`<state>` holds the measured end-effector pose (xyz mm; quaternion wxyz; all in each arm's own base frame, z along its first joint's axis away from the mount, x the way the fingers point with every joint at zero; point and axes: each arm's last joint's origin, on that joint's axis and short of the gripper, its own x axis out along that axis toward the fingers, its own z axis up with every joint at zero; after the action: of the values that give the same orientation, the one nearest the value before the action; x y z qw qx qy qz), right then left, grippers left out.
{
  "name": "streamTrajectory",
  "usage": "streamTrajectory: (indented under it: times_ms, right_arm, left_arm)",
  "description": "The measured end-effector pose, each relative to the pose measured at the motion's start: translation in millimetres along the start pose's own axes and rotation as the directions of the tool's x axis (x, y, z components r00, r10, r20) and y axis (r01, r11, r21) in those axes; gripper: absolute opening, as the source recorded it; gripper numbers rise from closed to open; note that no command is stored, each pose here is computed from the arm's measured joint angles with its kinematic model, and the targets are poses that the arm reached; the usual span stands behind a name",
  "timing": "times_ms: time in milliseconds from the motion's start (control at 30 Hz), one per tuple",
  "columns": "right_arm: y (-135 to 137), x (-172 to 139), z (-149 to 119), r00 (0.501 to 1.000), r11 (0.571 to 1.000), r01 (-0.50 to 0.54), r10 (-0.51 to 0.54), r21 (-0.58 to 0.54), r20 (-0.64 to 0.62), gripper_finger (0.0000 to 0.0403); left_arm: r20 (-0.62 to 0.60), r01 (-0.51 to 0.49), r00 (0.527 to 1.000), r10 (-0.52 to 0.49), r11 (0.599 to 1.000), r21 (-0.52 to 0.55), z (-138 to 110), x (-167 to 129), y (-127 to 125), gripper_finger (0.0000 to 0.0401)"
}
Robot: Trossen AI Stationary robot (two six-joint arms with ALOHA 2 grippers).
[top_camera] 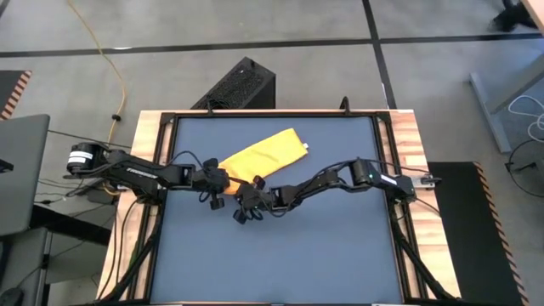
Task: Roll towel
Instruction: Fold the yellow microfiber cloth
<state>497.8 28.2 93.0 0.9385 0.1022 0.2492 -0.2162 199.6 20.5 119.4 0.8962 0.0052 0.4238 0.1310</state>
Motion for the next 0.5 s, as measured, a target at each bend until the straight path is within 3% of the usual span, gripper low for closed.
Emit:
streamTrajectory:
  times_ms: [167, 500]
  right_arm:
    - [-7, 3, 9, 0.998, 0.999, 0.008, -0.006, -0.032, 0.056, 0.0017]
    - [5, 1, 41, 0.990, 0.996, -0.003, 0.015, -0.090, 0.141, 0.0017]
  left_arm:
    - [-0.002, 0.001, 1.000, -0.001, 1.000, 0.007, 0, 0, 0, 0.0000]
    - [-0.004, 0.004, 1.000, -0.004, 1.000, 0.017, -1, 0, 0, 0.0000]
